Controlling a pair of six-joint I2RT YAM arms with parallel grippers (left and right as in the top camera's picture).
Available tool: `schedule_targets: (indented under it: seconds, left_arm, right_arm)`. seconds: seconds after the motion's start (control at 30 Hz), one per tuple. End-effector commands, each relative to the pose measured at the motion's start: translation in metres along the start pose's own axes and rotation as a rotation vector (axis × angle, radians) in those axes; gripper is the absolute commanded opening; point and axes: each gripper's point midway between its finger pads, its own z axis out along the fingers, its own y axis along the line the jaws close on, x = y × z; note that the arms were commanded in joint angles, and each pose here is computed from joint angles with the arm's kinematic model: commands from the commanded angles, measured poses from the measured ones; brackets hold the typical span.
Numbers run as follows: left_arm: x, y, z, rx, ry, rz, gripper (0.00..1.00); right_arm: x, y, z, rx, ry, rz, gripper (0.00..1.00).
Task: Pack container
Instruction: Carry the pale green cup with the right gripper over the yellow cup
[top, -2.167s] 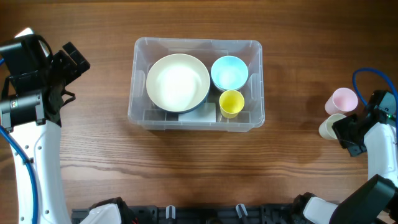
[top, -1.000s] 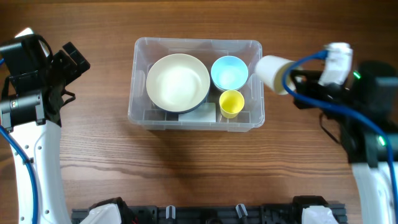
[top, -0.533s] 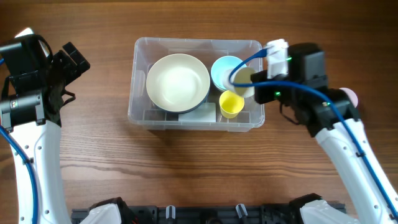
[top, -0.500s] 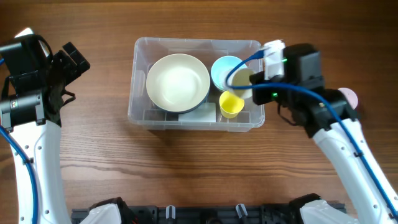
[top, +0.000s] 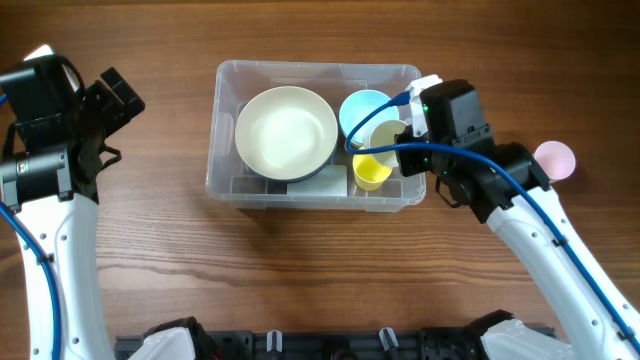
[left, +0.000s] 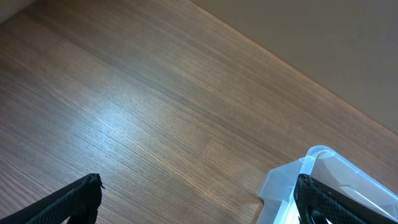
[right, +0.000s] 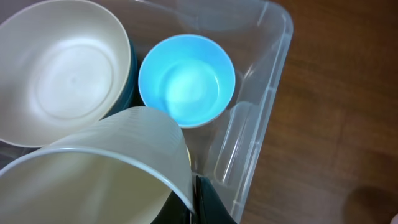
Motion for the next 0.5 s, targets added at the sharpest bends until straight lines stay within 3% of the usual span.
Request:
schedule_targets:
  seconds: [0.0, 0.47]
  left_arm:
    - [-0.004, -0.002, -0.004, 0.013, -0.01, -0.013, 1.0]
    - [-0.004, -0.002, -0.004, 0.013, -0.01, -0.013, 1.0]
  right_arm:
    - [0.002, 0.008, 0.004, -0.036, 0.022, 0.045, 0.04]
    - [0.019, 0.011, 0.025, -0.037, 0.122, 0.136, 0.04]
